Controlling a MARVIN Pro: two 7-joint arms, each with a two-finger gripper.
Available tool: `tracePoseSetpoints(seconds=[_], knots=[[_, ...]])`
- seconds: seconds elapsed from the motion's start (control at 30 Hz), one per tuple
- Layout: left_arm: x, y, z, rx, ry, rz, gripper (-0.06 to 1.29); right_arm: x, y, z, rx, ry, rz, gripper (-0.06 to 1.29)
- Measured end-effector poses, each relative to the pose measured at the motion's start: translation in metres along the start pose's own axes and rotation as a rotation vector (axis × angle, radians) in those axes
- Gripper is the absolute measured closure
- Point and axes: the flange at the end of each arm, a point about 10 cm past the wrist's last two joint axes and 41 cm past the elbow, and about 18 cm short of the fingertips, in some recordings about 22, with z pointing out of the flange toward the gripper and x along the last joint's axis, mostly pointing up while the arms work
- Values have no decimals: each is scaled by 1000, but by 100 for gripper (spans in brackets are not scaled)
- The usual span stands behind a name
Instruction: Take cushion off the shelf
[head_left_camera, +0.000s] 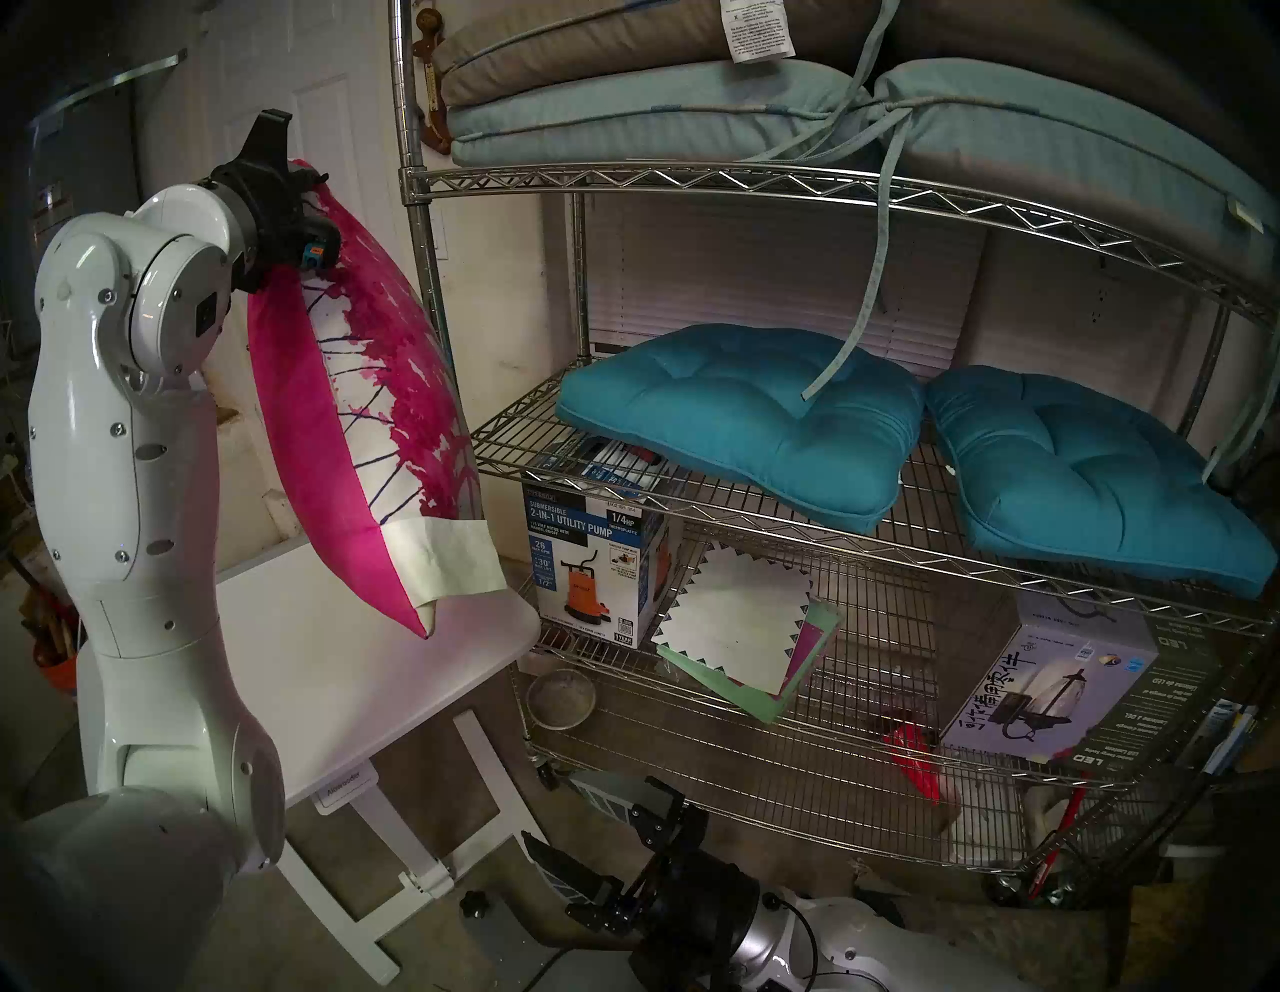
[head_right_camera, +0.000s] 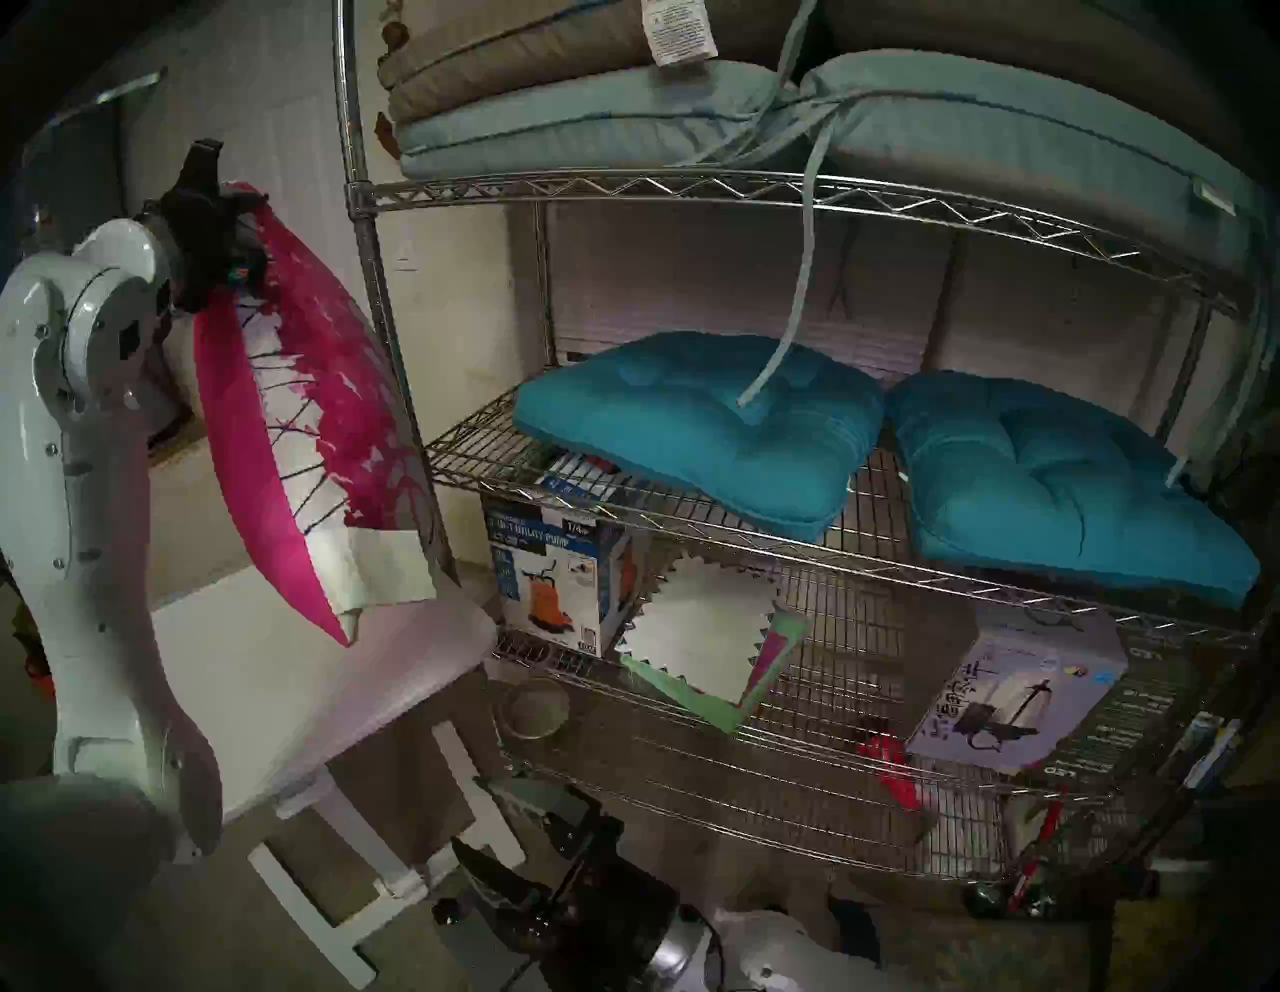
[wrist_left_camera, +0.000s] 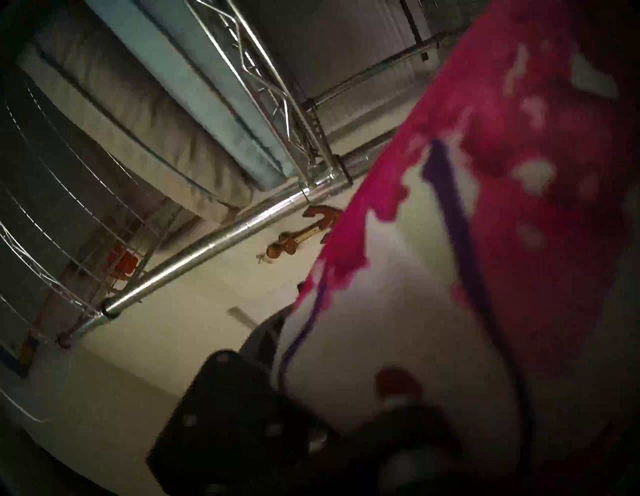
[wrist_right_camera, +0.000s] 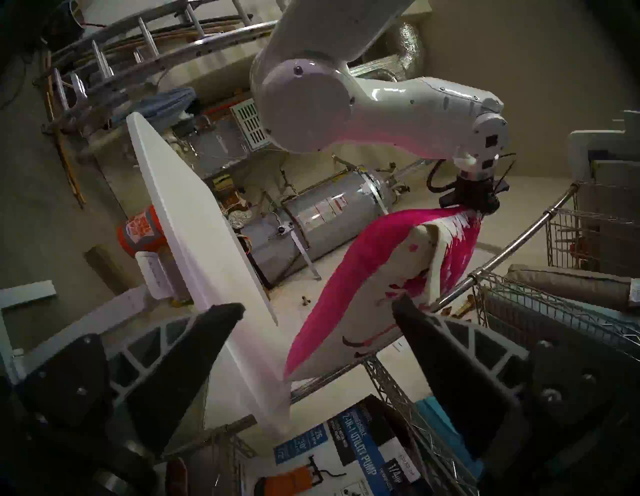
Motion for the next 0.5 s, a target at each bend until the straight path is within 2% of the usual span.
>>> tracePoseSetpoints(seconds=[0.5], knots=[[-7, 41, -36, -78, -94, -62, 117, -2, -10, -7, 5, -16, 20, 1]])
